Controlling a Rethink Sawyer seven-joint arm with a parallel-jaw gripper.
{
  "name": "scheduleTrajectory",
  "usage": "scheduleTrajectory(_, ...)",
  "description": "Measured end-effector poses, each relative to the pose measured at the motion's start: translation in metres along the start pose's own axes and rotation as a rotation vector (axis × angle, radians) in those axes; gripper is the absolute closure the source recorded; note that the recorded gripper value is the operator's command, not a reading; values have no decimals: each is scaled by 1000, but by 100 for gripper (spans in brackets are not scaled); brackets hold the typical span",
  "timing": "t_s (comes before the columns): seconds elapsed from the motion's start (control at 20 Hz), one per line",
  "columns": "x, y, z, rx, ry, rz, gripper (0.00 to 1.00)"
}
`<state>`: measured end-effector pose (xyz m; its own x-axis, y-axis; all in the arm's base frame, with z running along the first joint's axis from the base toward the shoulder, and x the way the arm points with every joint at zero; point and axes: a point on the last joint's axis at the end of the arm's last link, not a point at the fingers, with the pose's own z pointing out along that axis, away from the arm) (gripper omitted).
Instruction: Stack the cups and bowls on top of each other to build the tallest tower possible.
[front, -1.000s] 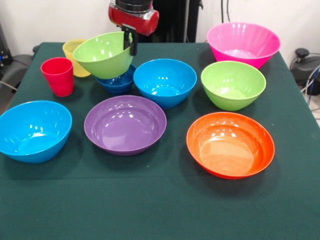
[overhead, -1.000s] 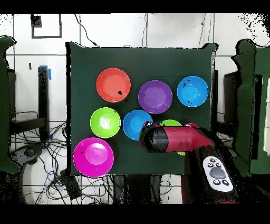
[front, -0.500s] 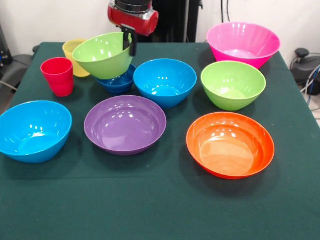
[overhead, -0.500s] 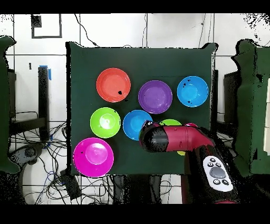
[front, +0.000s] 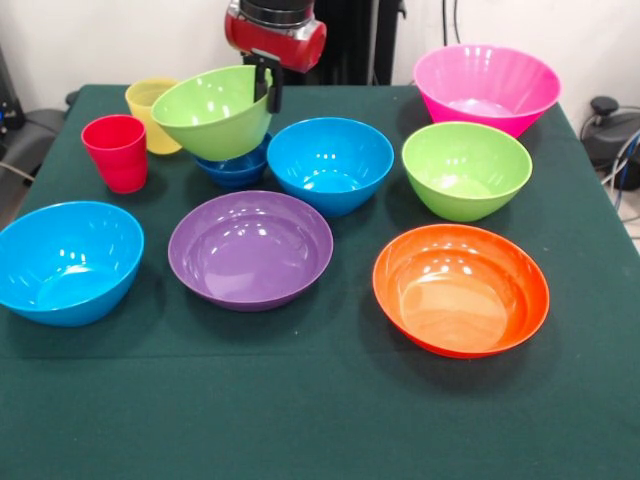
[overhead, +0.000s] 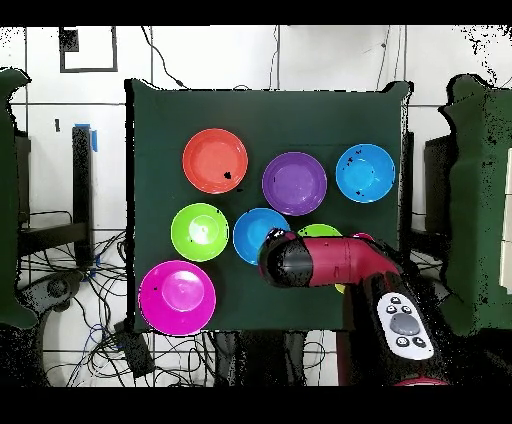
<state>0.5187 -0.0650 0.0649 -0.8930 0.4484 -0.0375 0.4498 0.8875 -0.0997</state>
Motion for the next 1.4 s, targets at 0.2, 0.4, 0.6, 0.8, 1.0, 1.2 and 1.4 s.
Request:
scheduleTrajectory(0.2,2,5,-1,0,-1,-10,100)
scheduleTrajectory(0.4,3,8,-1,1,-2,-17,100)
scheduleTrajectory(0.6,4,11,-1,2,-3,-23,100)
scheduleTrajectory(0.8,5,11,0,2,0,-22,100)
scheduleTrajectory(1.0,8,11,6,3,13,-23,0)
scheduleTrajectory(1.2,8,11,6,3,14,-23,0)
scheduleTrajectory(1.4,8,11,6,3,14,-23,0)
